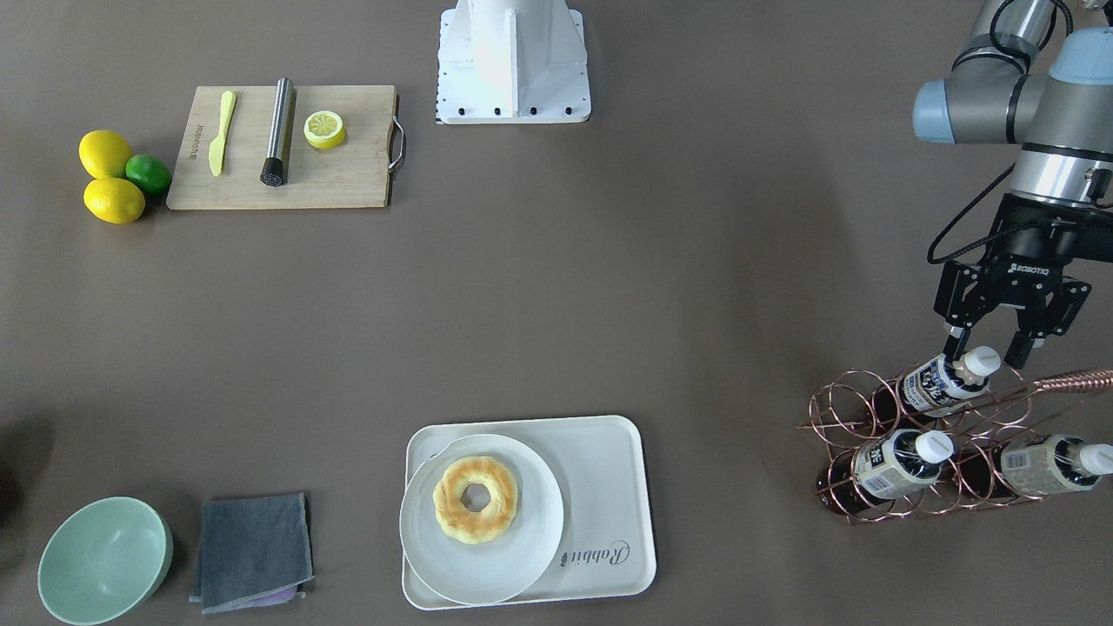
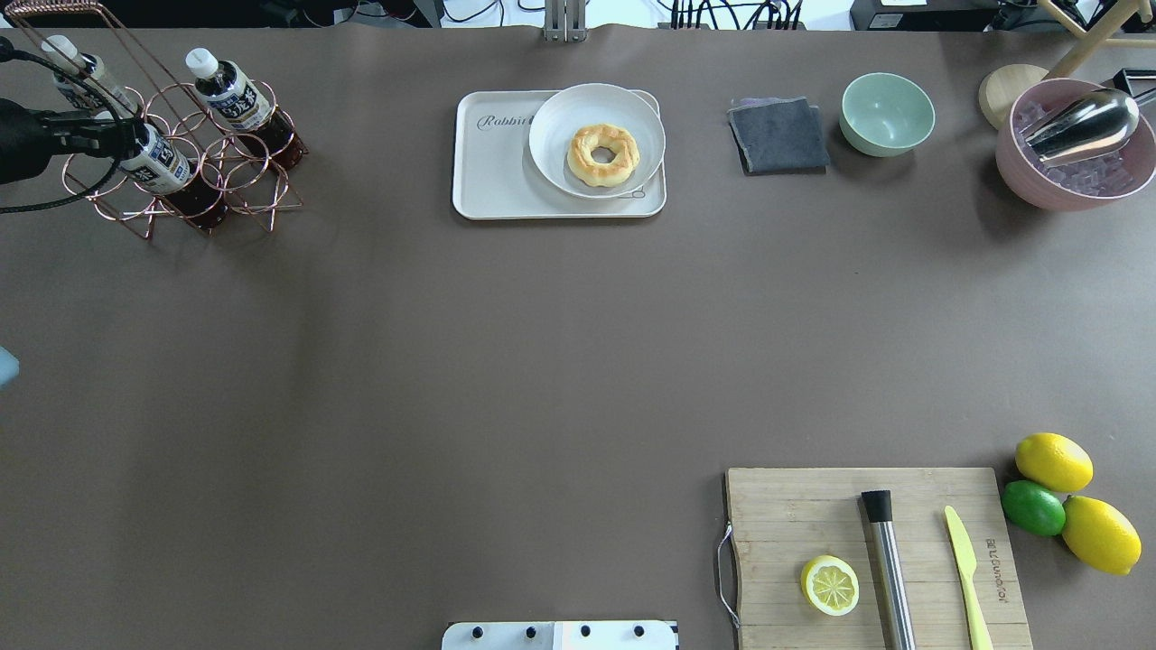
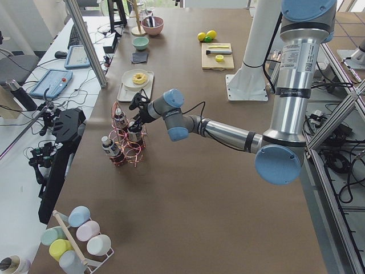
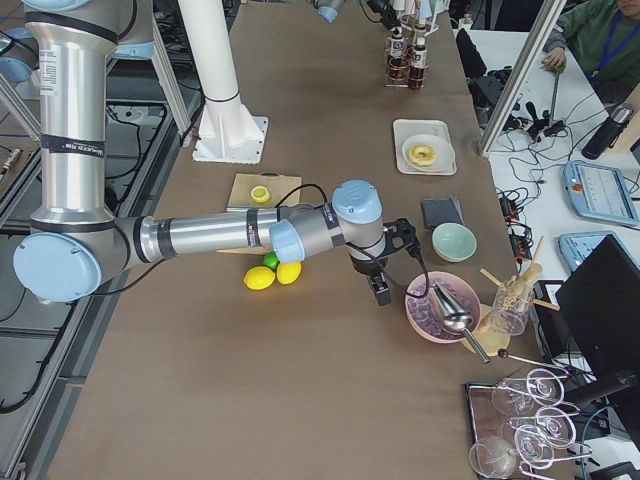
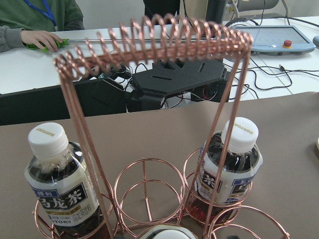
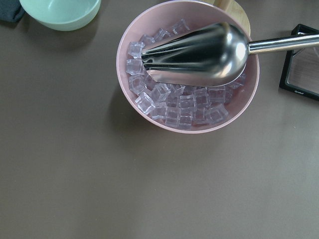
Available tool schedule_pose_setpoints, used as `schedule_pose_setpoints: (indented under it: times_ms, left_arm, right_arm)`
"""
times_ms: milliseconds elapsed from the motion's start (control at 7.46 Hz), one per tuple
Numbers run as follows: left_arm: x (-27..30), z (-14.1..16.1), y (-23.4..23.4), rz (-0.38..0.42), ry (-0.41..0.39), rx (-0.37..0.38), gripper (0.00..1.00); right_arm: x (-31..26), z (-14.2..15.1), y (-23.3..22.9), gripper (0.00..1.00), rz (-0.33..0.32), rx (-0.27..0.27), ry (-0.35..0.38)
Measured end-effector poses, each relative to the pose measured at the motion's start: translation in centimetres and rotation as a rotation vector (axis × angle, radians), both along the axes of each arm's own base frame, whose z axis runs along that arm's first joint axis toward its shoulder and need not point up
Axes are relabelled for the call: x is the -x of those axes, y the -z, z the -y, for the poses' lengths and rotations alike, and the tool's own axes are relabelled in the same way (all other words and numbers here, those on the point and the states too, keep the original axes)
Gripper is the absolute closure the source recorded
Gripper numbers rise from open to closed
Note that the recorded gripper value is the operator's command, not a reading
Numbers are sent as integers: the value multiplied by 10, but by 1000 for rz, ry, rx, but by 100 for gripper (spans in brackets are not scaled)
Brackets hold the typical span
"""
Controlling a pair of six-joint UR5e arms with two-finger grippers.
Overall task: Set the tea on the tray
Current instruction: 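Move the left gripper over the copper rack toward a tea bottle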
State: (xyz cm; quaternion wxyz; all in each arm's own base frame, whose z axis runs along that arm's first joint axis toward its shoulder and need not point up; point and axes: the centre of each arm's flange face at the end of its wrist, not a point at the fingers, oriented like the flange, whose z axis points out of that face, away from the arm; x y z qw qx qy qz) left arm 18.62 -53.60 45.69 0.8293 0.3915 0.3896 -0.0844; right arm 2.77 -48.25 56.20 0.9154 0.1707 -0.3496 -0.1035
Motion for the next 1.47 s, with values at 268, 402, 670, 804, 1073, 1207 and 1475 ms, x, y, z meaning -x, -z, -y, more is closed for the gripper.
schedule_pose_setpoints:
  times_ms: [268,402,670,804,1073,1207,1475]
  left_arm:
    - [-1,-1,-2,6,-1,-3,31]
    - [-1,-1,-3,10,-2,-4,36]
    - [-2,-1,-4,13,-3,-3,100]
    - [-2,-1,-4,13,-3,-4,100]
    - [1,-3,1,3,-4,-16,100]
    - [5,-4,7,-5,-3,-26,100]
    - [23,-7,29,-27,9,-55,100]
  right_arm:
    - [0,0,0,0,-1,-1,-1]
    - [0,0,1,0,-1,-1,-1]
    - [0,1,1,0,-1,-2,-1]
    - [0,1,1,0,-1,-2,-1]
    - [0,1,1,0,-1,-2,-1]
    - [0,1,1,0,-1,-2,-1]
    - [0,0,2,0,0,-3,-1]
